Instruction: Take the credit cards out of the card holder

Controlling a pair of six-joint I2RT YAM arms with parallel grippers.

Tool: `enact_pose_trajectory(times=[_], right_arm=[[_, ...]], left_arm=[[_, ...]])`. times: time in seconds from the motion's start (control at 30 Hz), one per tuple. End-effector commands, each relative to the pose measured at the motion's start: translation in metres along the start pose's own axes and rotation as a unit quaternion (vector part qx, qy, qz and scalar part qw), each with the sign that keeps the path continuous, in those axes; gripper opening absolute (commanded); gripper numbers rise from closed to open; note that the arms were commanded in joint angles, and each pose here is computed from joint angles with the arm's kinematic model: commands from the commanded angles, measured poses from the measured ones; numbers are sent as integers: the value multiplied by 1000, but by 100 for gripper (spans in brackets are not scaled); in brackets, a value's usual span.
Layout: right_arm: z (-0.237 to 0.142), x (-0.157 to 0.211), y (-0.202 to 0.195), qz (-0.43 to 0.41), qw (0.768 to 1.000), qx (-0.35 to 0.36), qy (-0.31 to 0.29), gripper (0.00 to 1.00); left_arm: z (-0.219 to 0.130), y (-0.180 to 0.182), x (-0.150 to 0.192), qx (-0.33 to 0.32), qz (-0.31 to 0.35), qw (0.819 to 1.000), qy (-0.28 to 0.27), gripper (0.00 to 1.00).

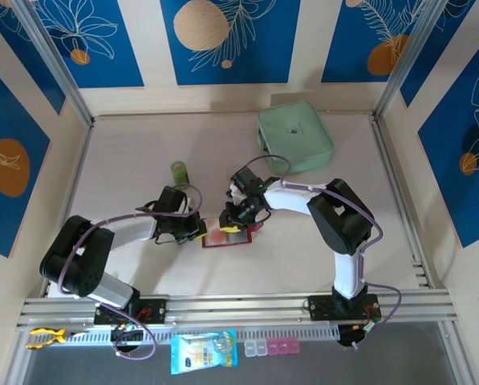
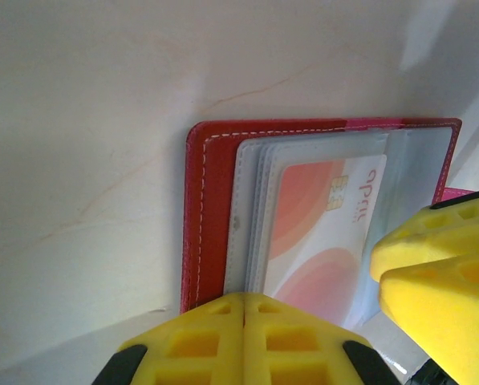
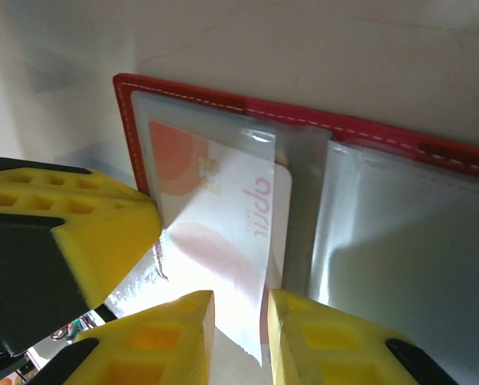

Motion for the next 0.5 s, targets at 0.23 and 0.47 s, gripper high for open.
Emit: enact_pose_trajectory(times=[0.23, 0.47], right_arm=[[6, -1, 7, -1, 1000, -11, 16, 21], [7, -1, 4, -1, 1000, -6, 17, 21]], left_arm=[[2, 8, 4, -4, 0, 1000, 11, 5], [1, 7, 3, -2, 0, 1000, 10, 4]])
Point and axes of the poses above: each hand's point on the last joint's axis, 136 mm out from that joint toward the fingers, its own z axis out along the fingers, its own y axis along the line the jaws close on, x = y × z, the point moved 8 cm from there along -z, back along the fingers, and after that the axes turned 14 degrees about z, right-handed, at the moved point
